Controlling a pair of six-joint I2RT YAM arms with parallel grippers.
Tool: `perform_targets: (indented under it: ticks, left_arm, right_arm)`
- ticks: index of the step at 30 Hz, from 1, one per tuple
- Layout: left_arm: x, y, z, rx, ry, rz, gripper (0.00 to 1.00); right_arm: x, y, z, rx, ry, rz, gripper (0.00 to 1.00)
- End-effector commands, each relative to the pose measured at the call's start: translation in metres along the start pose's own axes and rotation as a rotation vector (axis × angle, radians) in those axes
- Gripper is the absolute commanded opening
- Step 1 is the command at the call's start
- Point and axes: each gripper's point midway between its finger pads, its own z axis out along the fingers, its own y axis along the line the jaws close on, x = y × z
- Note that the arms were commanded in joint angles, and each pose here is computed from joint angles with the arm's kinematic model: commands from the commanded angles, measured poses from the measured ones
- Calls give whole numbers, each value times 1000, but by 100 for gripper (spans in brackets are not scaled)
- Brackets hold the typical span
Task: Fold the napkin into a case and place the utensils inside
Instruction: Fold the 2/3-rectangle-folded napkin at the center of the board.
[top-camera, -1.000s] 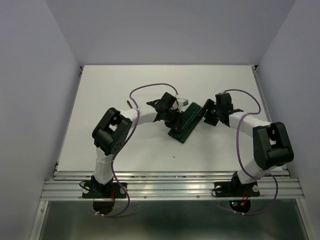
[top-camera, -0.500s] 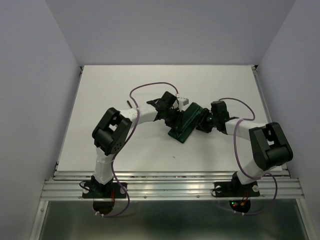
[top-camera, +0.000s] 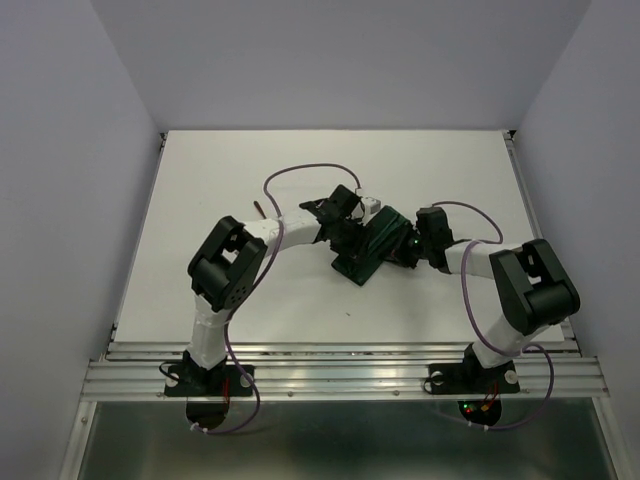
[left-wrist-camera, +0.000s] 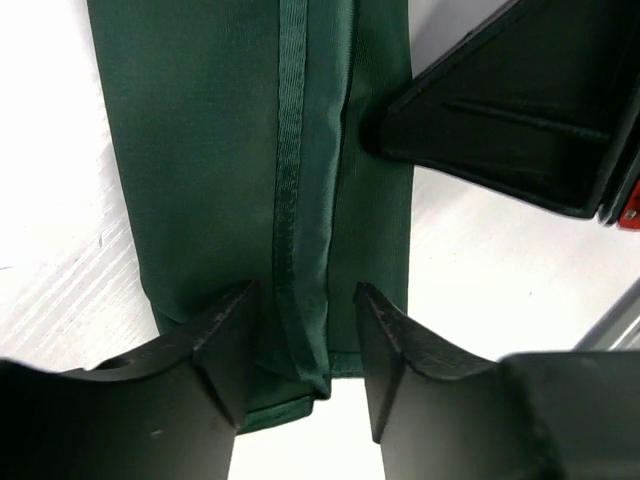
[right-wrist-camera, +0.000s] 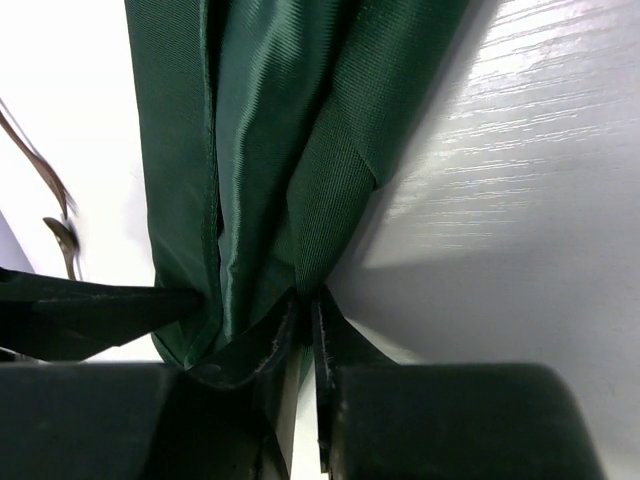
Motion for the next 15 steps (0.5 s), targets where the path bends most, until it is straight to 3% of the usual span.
perform_targets:
  ticks: [1, 9, 15]
  left_arm:
    - [-30, -10, -16, -73, -85, 65, 57]
    - [-46, -7, -20, -216, -156, 113, 60]
    - [-51, -15, -18, -267, -180, 171, 57]
  right_arm:
    - [0, 5, 3, -31, -11, -4, 12]
    - [0, 6, 3, -32, -9, -2, 12]
    - [1, 4, 2, -25, -6, -5, 12]
